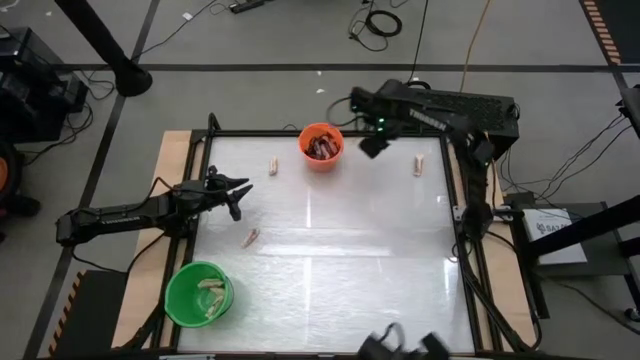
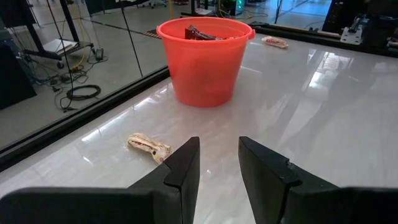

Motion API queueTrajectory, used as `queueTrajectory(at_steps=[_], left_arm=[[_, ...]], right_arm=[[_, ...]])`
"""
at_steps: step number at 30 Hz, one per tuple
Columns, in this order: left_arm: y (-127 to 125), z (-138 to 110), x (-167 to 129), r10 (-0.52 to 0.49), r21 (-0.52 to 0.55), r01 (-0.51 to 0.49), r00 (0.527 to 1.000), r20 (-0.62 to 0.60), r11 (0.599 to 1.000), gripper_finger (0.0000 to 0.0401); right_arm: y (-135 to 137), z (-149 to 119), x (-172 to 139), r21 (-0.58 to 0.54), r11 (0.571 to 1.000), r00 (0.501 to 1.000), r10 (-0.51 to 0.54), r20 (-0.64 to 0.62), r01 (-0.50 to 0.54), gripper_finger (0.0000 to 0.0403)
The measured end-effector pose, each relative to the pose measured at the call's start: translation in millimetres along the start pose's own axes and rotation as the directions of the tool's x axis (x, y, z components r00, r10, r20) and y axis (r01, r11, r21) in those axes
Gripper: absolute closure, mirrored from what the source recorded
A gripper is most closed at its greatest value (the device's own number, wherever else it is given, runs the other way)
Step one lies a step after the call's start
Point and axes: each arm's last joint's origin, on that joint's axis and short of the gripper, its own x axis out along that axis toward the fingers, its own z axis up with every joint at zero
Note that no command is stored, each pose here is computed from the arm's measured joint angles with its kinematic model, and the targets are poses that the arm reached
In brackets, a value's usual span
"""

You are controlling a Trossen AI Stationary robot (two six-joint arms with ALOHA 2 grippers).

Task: Sort candy by brand, put in halloween buckets
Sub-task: Put the white chocolate bar into the green bucket

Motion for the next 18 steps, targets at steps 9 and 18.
queueTrajectory(at_steps=[9, 18], left_arm=[[0.0, 0.1, 0.0, 0.0, 0.0, 0.0, 1.0, 0.001, 1.0, 0.0283], [0.0, 0.1, 0.0, 0.0, 0.0, 0.0, 1.0, 0.001, 1.0, 0.0283]], right_arm=[[-88.5, -27.1, 95.2, 0.268, 0.963, 0.996, -0.015, -0.084, 0.037, 0.0273], [-110.1, -61.6, 138.2, 0.358, 0.927, 0.992, 0.087, 0.092, -0.114, 0.0273]])
